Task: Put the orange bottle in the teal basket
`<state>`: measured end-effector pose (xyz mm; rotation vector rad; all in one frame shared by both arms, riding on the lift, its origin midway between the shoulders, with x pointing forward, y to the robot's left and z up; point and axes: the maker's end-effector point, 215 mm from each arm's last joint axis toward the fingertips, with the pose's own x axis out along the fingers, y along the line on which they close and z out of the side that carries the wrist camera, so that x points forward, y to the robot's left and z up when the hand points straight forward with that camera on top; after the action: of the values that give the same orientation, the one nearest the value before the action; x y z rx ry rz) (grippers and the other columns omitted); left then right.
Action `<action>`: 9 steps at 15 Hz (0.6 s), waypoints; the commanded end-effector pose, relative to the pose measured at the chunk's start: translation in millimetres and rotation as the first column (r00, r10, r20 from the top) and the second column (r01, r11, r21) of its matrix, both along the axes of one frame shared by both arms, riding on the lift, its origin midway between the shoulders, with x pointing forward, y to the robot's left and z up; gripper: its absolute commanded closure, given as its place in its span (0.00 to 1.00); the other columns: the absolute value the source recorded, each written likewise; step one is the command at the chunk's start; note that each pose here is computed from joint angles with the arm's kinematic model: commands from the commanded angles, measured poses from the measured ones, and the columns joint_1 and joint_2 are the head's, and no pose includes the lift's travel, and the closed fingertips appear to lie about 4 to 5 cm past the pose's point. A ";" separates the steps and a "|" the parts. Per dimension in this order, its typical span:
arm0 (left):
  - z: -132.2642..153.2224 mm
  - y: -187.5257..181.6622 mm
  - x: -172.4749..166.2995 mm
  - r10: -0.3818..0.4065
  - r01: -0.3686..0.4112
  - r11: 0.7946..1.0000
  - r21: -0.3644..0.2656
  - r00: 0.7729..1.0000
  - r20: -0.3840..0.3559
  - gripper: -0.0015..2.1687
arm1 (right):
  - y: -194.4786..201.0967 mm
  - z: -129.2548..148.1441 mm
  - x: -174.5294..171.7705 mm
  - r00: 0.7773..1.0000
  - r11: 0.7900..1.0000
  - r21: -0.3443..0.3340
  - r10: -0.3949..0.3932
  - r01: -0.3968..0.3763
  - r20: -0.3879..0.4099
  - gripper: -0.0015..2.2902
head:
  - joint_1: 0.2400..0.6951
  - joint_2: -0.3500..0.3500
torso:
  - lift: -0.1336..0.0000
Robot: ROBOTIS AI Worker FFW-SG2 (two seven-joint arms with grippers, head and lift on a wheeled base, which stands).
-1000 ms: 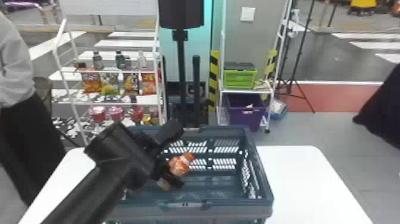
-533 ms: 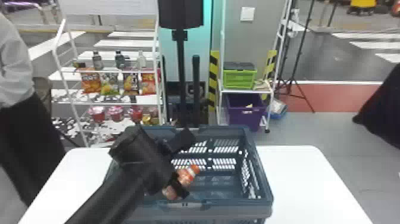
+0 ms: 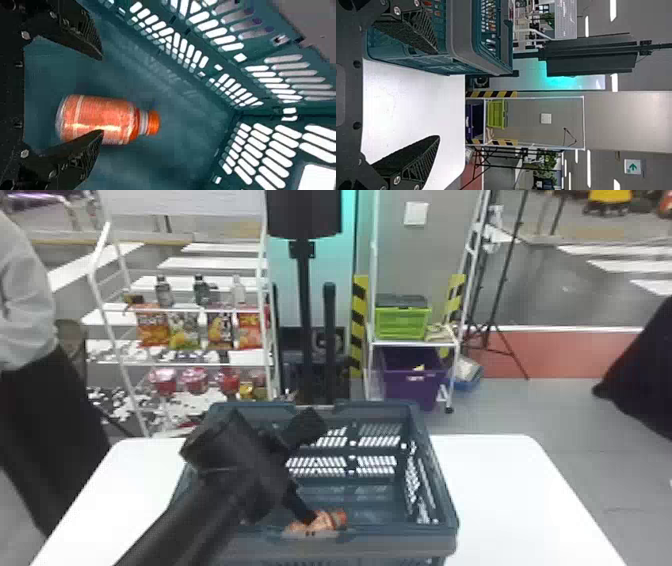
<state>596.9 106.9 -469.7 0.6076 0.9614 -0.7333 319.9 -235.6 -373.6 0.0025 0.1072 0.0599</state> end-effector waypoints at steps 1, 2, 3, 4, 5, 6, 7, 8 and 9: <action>24.2 -3.3 3.7 0.060 -0.058 0.996 -0.065 0.998 0.031 0.10 | 0.0 -0.4 -0.5 1.000 1.000 0.000 0.000 0.000 -0.001 0.06 | 0.57 0.50 | 1.00; 35.6 -2.2 7.4 0.090 -0.085 0.992 -0.095 0.995 0.048 0.09 | 0.0 0.0 0.1 1.000 1.000 0.000 0.000 0.000 0.000 0.06 | 0.57 0.50 | 1.00; 50.1 -2.9 11.3 0.120 -0.110 0.985 -0.136 0.990 0.074 0.09 | 0.0 -0.4 -0.5 1.000 1.000 0.000 0.000 0.000 -0.001 0.06 | 0.57 0.50 | 1.00; 63.0 -0.5 12.1 0.145 -0.128 0.976 -0.174 0.986 0.085 0.09 | -1.5 -1.3 -1.5 1.000 1.000 -0.002 -0.002 0.002 -0.004 0.06 | 0.57 0.50 | 1.00; 73.4 0.9 10.5 0.168 -0.146 0.967 -0.209 0.982 0.091 0.09 | -3.0 -1.2 -1.4 1.000 1.000 -0.004 -0.005 0.005 -0.004 0.06 | 0.57 0.50 | 1.00; 86.3 3.3 8.3 0.188 -0.158 0.957 -0.244 0.976 0.105 0.09 | -4.5 -1.5 -1.9 1.000 1.000 -0.005 -0.008 0.008 -0.005 0.06 | 0.57 0.50 | 1.00; 97.1 10.5 4.2 0.220 -0.182 0.944 -0.276 0.969 0.113 0.09 | -5.3 -1.9 -2.4 1.000 1.000 -0.006 -0.009 0.009 -0.006 0.06 | 0.57 0.50 | 1.00; 110.2 17.1 0.0 0.252 -0.202 0.925 -0.322 0.960 0.119 0.09 | -5.3 -2.0 -2.4 1.000 1.000 -0.006 -0.010 0.010 -0.006 0.06 | 0.57 0.50 | 1.00; 119.8 25.1 -5.7 0.284 -0.226 0.903 -0.365 0.952 0.112 0.09 | -4.5 -2.0 -2.5 1.000 1.000 -0.005 -0.008 0.008 -0.006 0.06 | 0.57 0.50 | 1.00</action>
<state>600.2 122.2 -365.5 0.2899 0.7465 -0.5995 317.6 -240.6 -375.4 -0.0028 0.1132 0.0509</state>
